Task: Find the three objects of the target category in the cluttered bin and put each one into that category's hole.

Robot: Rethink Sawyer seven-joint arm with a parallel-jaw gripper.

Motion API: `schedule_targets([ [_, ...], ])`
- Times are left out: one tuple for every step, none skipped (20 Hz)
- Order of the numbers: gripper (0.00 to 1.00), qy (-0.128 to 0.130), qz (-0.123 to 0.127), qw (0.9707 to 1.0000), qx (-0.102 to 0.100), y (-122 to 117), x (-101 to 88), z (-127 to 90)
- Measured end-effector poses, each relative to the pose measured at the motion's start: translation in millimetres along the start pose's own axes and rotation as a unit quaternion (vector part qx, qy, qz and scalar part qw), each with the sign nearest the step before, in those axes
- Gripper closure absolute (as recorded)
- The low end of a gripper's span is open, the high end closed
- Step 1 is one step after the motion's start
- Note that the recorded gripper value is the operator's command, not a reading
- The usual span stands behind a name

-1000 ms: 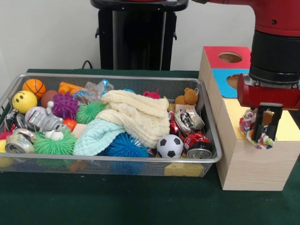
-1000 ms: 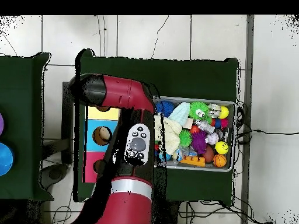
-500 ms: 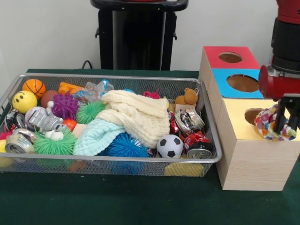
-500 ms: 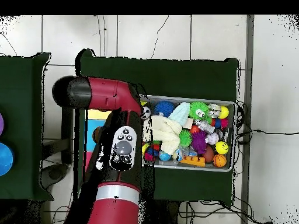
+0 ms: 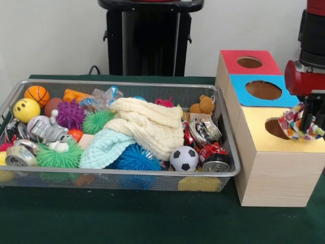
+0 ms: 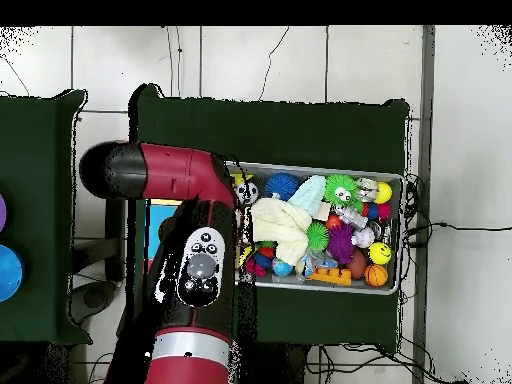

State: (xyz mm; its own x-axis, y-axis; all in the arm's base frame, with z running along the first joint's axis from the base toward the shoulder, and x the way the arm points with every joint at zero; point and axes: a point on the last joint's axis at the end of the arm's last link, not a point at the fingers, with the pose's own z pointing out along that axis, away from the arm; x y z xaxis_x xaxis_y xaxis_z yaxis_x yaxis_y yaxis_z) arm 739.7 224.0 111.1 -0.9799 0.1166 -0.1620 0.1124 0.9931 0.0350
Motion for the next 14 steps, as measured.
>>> schedule_targets([
  [1.00, 0.001, 0.001, 1.0000, 0.000, -0.8, 1.0, 0.5],
  [1.00, 0.002, 0.001, 1.0000, 0.001, -1.5, 2.0, 1.0],
  [1.00, 0.005, 0.002, 1.0000, 0.001, -3.3, 3.5, 2.2],
  [1.00, 0.007, 0.003, 1.0000, 0.002, -5.0, 5.0, 3.3],
  [1.00, 0.010, 0.005, 0.9999, 0.003, -8.3, 6.7, 5.1],
  [1.00, 0.011, 0.006, 0.9999, 0.004, -10.0, 6.9, 5.6],
  [1.00, 0.011, 0.008, 0.9999, 0.004, -12.1, 6.6, 6.0],
  [1.00, 0.012, 0.009, 0.9999, 0.004, -14.1, 6.4, 6.3],
  [1.00, 0.012, 0.011, 0.9999, 0.005, -16.4, 5.9, 6.6],
  [1.00, 0.012, 0.011, 0.9998, 0.005, -17.6, 5.4, 6.7],
  [1.00, 0.012, 0.012, 0.9998, 0.005, -18.7, 4.9, 6.7],
  [1.00, 0.012, 0.013, 0.9998, 0.005, -20.0, 4.4, 6.7],
  [1.00, 0.012, 0.014, 0.9998, 0.005, -21.3, 3.8, 6.7],
  [1.00, 0.012, 0.015, 0.9998, 0.005, -22.3, 3.5, 6.8],
])
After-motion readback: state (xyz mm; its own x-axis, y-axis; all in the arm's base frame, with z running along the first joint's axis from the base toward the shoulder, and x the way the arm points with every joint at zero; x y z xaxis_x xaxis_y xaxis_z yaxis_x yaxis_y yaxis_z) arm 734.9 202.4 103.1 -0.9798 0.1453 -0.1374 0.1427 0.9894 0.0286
